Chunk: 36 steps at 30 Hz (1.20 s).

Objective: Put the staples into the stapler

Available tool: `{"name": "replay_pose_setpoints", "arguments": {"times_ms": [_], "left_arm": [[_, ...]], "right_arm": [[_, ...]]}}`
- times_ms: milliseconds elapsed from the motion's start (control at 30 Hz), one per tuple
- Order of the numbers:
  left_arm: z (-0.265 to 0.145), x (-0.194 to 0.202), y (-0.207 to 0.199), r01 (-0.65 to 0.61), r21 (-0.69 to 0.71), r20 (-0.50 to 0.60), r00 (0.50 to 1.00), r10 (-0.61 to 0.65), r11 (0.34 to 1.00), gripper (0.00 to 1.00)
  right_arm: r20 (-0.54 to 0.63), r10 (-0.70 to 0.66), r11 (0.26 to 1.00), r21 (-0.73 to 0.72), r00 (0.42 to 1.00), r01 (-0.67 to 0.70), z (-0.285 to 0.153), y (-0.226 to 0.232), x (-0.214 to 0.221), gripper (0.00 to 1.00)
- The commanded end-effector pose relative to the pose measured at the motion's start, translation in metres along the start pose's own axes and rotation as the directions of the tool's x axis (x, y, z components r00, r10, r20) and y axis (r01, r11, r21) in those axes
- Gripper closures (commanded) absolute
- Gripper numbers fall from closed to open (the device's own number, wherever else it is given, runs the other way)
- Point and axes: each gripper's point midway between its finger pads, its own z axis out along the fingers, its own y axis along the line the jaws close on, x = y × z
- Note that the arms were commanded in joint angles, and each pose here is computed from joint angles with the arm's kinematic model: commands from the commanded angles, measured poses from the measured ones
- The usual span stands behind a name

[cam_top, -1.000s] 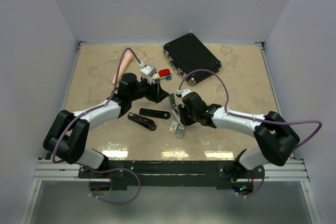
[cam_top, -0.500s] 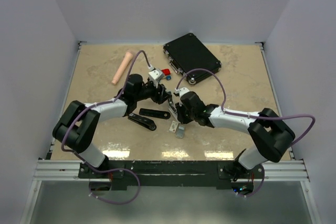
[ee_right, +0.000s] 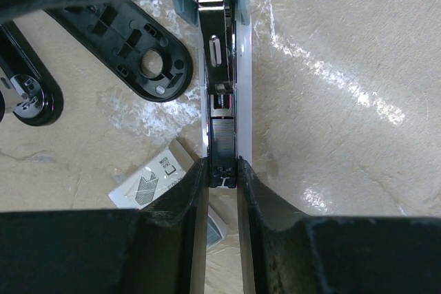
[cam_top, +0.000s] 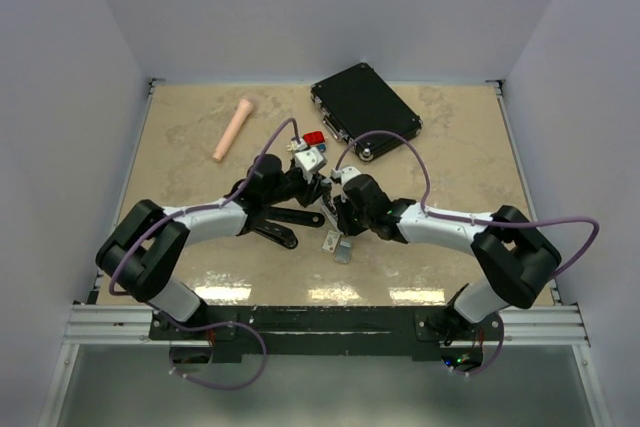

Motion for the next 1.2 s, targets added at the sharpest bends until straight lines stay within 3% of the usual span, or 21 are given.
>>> {"name": "replay_pose_setpoints", "arguments": {"times_ms": [0,400,600,900,1167], "left_arm": [[-0.011,-0.008,-0.047,-0.027,0.114,0.047,0.999,0.022,0.993,0.78],[-0.015,0.008,-0.112,0.038,0.245,0.010,0.999,-0.042,0.969,0.74],[-0.016,0.006,-0.120,0.077,0.262,0.008,0.997,-0.082,0.962,0.59],[-0.041,-0.026,-0.091,0.099,0.069,0.102,0.989,-0.106,0.993,0.39],[-0.064,-0.033,-0.059,0.166,-0.069,0.153,0.976,-0.154,0.984,0.38]], "right_arm": [[0.121,0.016,0.999,-0.032,0.993,-0.012,0.004,0.011,-0.035,1.00],[0.131,0.014,0.999,-0.041,0.991,-0.009,0.011,0.014,-0.041,1.00],[0.117,0.007,0.999,-0.039,0.993,-0.002,0.011,0.014,-0.040,1.00],[0.084,-0.005,1.000,-0.005,0.996,0.005,0.010,0.007,-0.032,0.93],[0.045,-0.026,1.000,0.006,0.999,0.026,0.006,0.005,-0.027,0.81]]}}
